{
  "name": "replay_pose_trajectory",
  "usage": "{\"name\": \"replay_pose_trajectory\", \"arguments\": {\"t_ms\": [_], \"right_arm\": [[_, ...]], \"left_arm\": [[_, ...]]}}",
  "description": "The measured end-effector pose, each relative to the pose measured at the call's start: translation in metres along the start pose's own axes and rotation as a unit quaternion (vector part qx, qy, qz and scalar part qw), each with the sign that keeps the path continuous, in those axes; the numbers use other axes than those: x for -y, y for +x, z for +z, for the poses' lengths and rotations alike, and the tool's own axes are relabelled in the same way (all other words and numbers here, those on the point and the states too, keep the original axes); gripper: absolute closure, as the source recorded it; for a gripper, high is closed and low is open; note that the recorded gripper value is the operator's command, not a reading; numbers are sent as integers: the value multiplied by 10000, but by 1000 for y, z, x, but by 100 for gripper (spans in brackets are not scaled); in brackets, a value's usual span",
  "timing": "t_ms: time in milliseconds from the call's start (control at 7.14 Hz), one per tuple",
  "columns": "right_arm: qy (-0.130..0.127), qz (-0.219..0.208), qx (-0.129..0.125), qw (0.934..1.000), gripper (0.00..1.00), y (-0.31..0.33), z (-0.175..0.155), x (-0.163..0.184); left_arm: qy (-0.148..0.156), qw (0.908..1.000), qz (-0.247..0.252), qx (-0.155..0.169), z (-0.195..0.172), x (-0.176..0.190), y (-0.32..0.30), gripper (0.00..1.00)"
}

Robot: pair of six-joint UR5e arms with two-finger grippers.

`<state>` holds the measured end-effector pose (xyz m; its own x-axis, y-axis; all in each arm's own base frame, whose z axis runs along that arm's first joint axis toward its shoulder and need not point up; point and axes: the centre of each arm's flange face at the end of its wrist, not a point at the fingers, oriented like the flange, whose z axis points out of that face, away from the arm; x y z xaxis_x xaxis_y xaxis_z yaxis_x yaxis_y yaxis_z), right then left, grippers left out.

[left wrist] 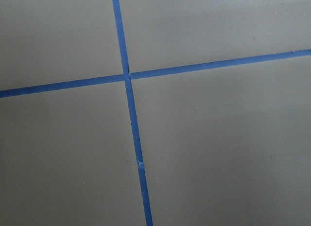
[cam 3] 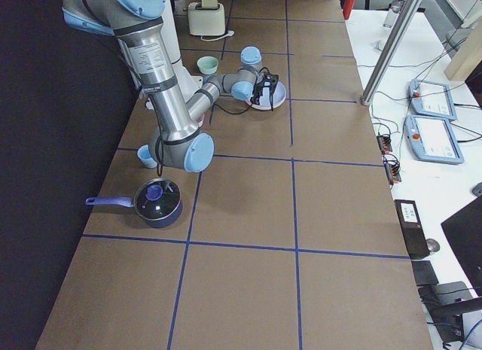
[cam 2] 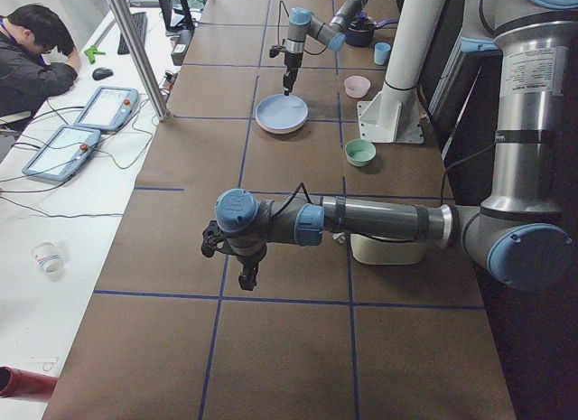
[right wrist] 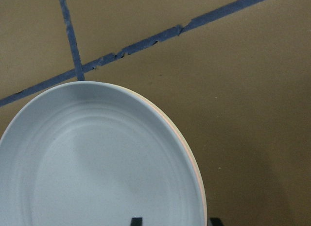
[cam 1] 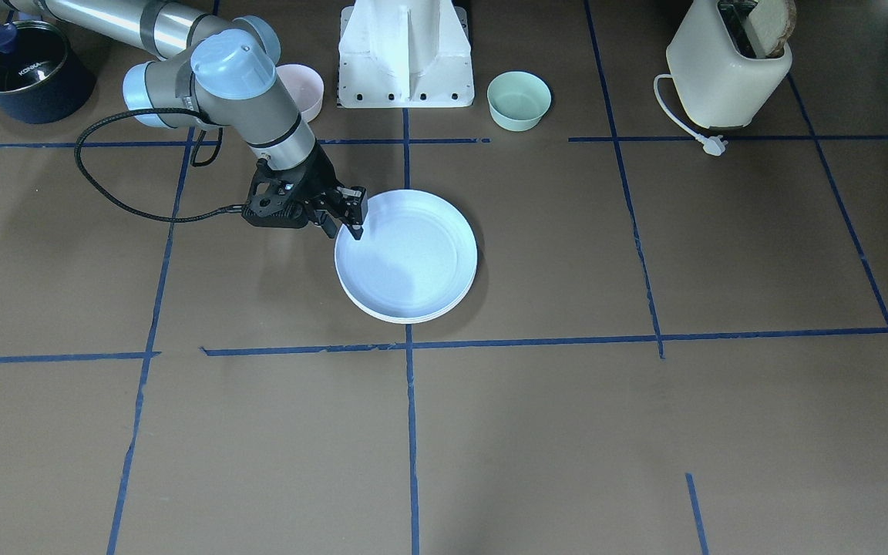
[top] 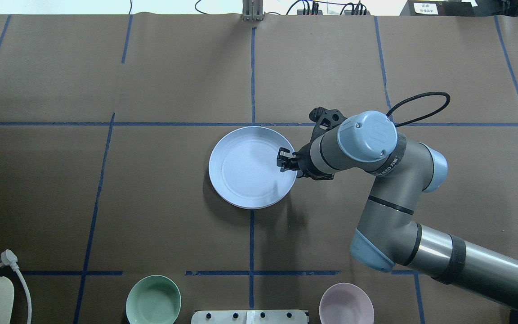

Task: Stack three plates with pink and blue
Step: 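Open the right gripper and withdraw it from the stack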

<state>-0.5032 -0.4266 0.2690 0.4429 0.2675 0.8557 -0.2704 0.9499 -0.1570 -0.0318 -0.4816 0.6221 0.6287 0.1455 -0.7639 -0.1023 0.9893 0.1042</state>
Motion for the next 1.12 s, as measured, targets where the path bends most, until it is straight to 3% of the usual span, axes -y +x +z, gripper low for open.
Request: {"name": "replay_pose_trajectory", "arguments": {"t_ms": [420,560,700,840,1120], "right_arm": [[-247,-439,-718,9961,0,45,-43,99],[-329,-759,-973,9918,0,80,-67,142],[-401,-1077,-1110,9872,0,131,-98,185],[-451,-1370,-1151,9828,0,198,-136,224],[-477,-2034,-1253,9699,0,354,-212,253]], "left_arm": [[-105,9998,-106,100,9,-10,-12,0],[-139,9991,-104,389,9,-11,-17,0],[-162,9974,-85,696,6,-10,-21,0],[-202,9967,-123,781,7,-14,-24,0],[-283,9967,-221,729,13,-32,-29,0]]}}
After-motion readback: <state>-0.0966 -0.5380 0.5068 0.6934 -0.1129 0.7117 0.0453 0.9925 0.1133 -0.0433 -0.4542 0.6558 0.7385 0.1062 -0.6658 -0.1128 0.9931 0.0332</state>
